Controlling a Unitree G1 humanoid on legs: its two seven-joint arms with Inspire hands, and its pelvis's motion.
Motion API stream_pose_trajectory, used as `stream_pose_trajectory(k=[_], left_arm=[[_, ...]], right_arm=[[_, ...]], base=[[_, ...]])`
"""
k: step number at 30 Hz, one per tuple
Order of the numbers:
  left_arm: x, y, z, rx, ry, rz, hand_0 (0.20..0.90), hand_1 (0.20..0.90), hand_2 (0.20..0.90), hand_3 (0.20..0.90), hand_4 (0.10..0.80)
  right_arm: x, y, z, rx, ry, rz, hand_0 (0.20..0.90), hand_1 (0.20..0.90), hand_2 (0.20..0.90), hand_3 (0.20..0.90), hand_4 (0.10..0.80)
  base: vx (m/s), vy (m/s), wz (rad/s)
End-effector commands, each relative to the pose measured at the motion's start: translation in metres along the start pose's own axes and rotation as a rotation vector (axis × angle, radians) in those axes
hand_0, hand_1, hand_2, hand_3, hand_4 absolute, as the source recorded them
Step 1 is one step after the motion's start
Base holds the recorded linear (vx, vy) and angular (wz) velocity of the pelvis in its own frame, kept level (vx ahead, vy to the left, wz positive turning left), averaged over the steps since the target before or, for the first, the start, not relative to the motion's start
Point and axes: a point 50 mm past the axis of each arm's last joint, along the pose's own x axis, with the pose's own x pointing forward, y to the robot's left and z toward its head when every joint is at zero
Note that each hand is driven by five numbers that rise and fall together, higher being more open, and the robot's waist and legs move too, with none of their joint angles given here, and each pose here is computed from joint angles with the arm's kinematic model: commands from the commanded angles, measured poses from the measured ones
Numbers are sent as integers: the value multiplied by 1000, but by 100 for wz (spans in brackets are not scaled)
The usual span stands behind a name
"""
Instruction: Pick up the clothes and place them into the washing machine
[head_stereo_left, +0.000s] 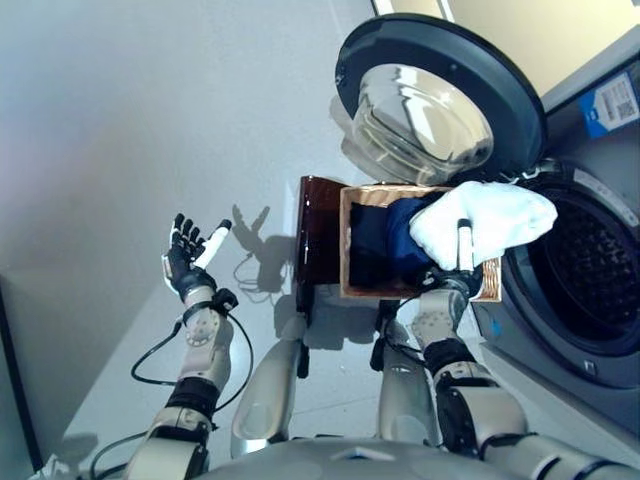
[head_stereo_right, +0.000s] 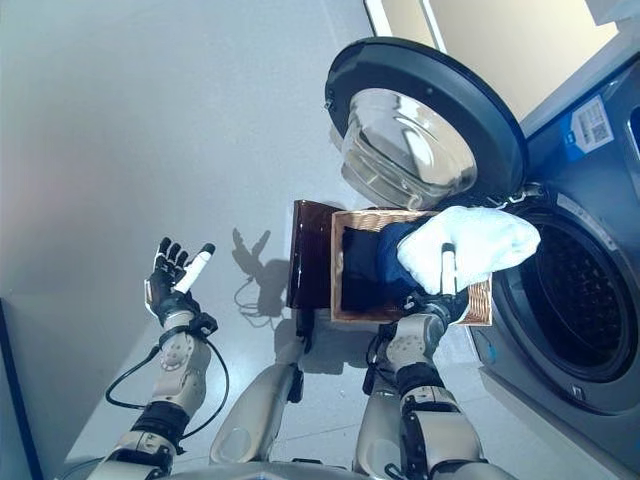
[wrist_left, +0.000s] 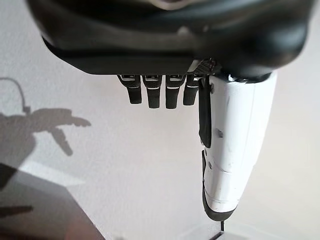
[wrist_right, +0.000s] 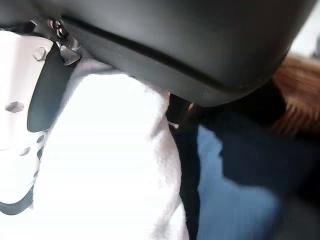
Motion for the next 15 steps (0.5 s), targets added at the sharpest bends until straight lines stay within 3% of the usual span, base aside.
stream_pose_trajectory(k=[1, 15], left_arm=[[6, 9, 18, -28, -130, 4, 900, 900, 900, 900, 800], [2, 13, 9, 2, -87, -40, 900, 900, 900, 900, 800]], right_arm=[[2, 4, 28, 123, -176, 75, 200, 200, 200, 200, 300], [17, -12, 50, 186, -262, -205, 200, 200, 200, 200, 300]], base=[[-23, 51, -2], [-33, 39, -4]])
